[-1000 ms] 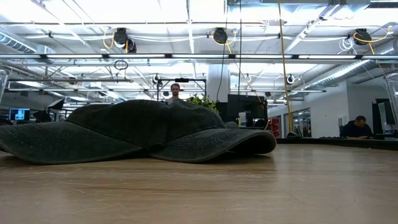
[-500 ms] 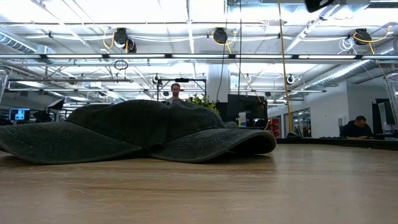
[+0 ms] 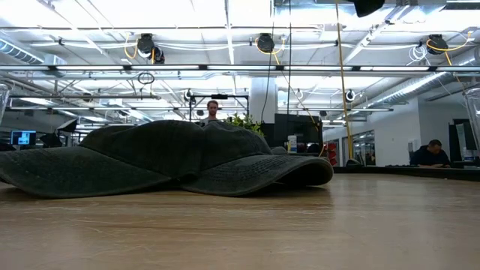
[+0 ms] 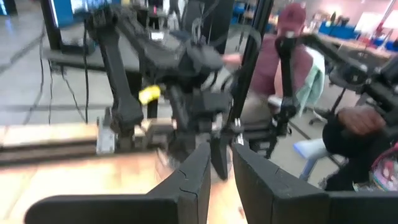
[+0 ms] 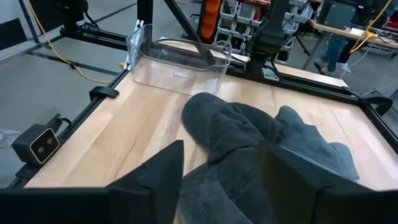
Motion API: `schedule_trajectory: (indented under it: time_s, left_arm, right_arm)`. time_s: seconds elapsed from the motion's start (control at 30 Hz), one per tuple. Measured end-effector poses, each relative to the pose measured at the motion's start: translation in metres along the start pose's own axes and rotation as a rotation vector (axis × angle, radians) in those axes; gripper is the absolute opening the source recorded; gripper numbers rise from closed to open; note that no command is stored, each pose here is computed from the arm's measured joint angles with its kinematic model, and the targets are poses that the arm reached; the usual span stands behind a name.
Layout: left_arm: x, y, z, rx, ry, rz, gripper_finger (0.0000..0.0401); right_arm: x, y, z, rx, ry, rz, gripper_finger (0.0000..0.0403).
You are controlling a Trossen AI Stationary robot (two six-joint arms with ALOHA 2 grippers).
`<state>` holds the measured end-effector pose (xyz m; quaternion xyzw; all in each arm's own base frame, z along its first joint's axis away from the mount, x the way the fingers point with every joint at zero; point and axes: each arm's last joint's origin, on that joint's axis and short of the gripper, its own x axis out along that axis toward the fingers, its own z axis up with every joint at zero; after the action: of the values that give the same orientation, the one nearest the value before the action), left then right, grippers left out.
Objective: Pick & Place hat
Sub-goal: Put the gray cap into the right transparent bin
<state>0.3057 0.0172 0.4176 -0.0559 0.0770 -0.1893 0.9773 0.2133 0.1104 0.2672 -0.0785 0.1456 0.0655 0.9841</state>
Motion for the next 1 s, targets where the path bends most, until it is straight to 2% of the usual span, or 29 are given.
schedule_trajectory:
  time_s: [0.1, 0.27, 0.3, 0.43, 0.53, 0.6, 0.7, 0.8, 0.9, 1.0]
  left_arm:
    - [0.000, -0.002, 0.002, -0.064, -0.017, -0.006, 0.0076]
    - [-0.001, 0.002, -0.008, -0.193, 0.079, 0.022, 0.0076]
    - [-0.003, 0.006, -0.011, -0.226, 0.097, 0.060, 0.0076]
    - [-0.013, 0.022, -0.025, -0.395, 0.193, 0.341, 0.0076]
    - [-0.022, 0.033, -0.041, -0.480, 0.333, 0.440, 0.0077]
    - [-0.033, 0.046, -0.058, -0.570, 0.476, 0.532, 0.0077]
    - [-0.058, 0.067, -0.092, -0.743, 0.724, 0.795, 0.0079]
    - [-0.085, 0.083, -0.129, -0.907, 0.867, 0.959, 0.0094]
    - [-0.110, 0.098, -0.171, -1.094, 0.890, 1.015, 0.0125]
    - [-0.126, 0.104, -0.204, -1.260, 0.834, 0.985, 0.0166]
  right_arm:
    - [-0.001, 0.002, 0.000, -0.003, 0.001, 0.009, 0.0216]
    - [-0.001, 0.002, 0.000, -0.003, 0.002, 0.012, 0.0232]
    - [-0.001, 0.002, 0.000, -0.003, 0.002, 0.011, 0.0233]
    - [-0.001, 0.002, 0.000, -0.008, -0.002, 0.010, 0.0230]
    - [-0.004, 0.001, 0.002, -0.036, -0.016, 0.009, 0.0230]
    - [-0.007, -0.001, 0.005, -0.044, -0.032, 0.006, 0.0232]
    - [-0.012, -0.003, 0.008, -0.038, -0.054, 0.005, 0.0235]
    - [-0.016, -0.005, 0.011, -0.034, -0.067, 0.005, 0.0234]
    - [-0.016, -0.004, 0.009, -0.029, -0.051, 0.011, 0.0232]
    - [-0.016, -0.003, 0.007, -0.022, -0.033, 0.016, 0.0232]
